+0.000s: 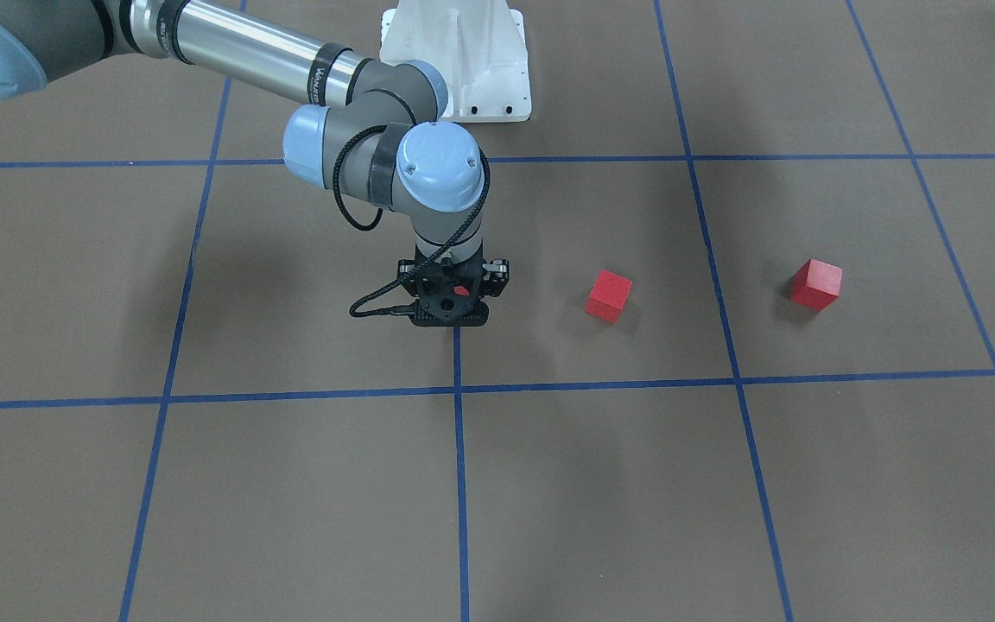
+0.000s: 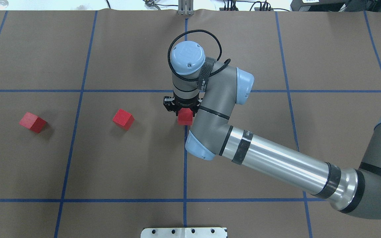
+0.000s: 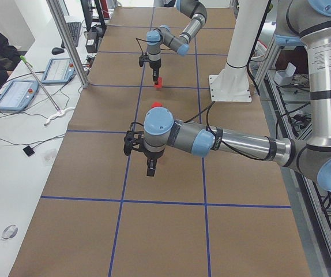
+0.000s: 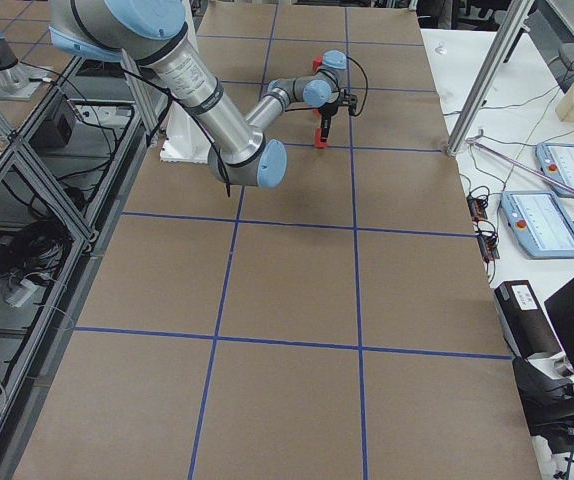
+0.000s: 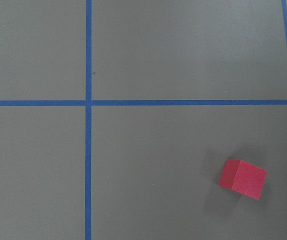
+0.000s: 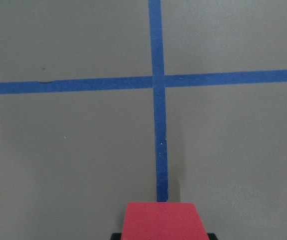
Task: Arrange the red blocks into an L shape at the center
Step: 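Carry the red cube with the right gripper to the center and set it down, then open and raise the right gripper while the left gripper grasps the middle red cube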
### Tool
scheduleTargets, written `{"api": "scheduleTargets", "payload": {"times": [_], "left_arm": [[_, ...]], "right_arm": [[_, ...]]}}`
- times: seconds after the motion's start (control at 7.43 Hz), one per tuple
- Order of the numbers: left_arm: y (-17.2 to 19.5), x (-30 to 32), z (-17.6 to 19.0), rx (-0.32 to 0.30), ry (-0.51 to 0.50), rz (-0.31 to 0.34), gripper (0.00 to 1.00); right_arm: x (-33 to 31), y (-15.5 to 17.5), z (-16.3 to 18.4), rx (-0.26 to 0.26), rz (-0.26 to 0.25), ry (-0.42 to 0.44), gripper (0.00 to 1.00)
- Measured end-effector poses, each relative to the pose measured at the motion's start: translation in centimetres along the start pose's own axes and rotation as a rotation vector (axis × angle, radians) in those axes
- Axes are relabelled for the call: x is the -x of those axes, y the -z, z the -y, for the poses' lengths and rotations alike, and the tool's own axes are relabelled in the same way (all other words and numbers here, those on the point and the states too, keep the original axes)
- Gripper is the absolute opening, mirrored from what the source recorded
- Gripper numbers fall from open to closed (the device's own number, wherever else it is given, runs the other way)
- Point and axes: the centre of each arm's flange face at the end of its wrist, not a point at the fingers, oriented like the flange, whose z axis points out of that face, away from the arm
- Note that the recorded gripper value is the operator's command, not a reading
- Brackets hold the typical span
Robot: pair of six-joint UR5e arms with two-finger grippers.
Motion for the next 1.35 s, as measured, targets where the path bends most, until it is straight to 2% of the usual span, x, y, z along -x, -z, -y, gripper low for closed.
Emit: {"api": "scheduleTargets", "payload": {"times": [0.13, 0.4, 0.54, 0.67, 0.81, 1.08, 1.35], "left_arm": [[0.0, 0.0, 0.0, 0.000, 0.000, 0.000, 1.00], [0.0, 0.0, 0.0, 0.000, 0.001, 0.000, 1.00], [0.0, 0.0, 0.1, 0.000, 0.002, 0.000, 1.00], [0.0, 0.0, 0.0, 0.000, 0.002, 0.000, 1.00], [0.0, 0.0, 0.0, 0.001, 0.003, 0.001, 1.00], [-0.2, 0.2, 0.0, 0.004, 0.003, 0.001, 1.00], [-1.0, -1.5, 0.5, 0.014, -0.003, -0.011, 1.00]], "right_arm": [[0.0, -0.3, -0.2, 0.000, -0.004, 0.004, 0.63], [0.1, -0.8, -0.5, -0.003, -0.012, 0.010, 0.70], [0.2, -1.0, -0.7, -0.004, -0.014, 0.013, 0.70], [0.2, -1.0, -0.7, -0.004, -0.015, 0.012, 0.78], [0.2, -1.0, -0.7, -0.004, -0.016, 0.010, 0.95], [0.2, -0.7, -0.6, -0.006, -0.011, 0.011, 0.98], [-0.7, 2.1, 0.5, -0.028, 0.026, 0.001, 0.98]]}}
